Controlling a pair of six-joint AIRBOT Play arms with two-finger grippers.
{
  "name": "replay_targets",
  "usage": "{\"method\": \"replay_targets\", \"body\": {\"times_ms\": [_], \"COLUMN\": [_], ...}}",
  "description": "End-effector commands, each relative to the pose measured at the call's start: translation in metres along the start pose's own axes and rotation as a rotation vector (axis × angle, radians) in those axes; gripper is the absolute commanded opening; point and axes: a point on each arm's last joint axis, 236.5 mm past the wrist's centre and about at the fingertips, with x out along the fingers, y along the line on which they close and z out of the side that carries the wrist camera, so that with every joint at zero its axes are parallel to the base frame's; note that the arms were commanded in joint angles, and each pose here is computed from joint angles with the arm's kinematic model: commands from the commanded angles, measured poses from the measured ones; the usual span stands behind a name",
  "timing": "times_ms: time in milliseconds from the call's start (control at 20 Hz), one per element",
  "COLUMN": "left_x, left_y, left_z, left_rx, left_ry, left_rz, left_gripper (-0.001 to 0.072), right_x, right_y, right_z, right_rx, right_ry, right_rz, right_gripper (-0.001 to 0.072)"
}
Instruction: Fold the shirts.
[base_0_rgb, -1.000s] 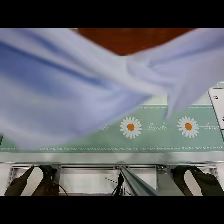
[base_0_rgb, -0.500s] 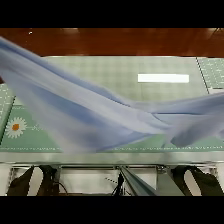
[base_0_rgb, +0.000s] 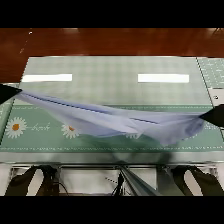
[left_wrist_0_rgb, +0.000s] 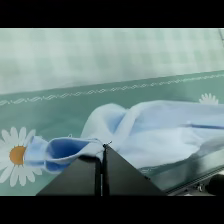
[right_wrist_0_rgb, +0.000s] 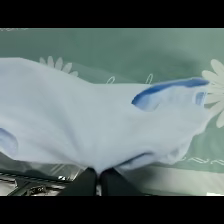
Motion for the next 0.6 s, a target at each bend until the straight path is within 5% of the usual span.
{"method": "replay_targets", "body": {"times_ms": [0,550], "left_x": [0.044,0.227], "left_y": [0.047,0.125], "left_z": [-0.009,-0.003], "left_rx": [-0.111,-0.201], "left_ry": [0.021,0.152], "left_rz": [0.027,0.026], "left_gripper": [0.0017,0.0018], "right_x": [0.063,0.195], "right_y": [-0.02,-0.047], "right_z": [0.031,0.169], "right_rx": [0.092,0.471], "right_ry": [0.019,-0.198], "right_rz": [0.04,0.267], "right_gripper": [0.0018,0.002]}}
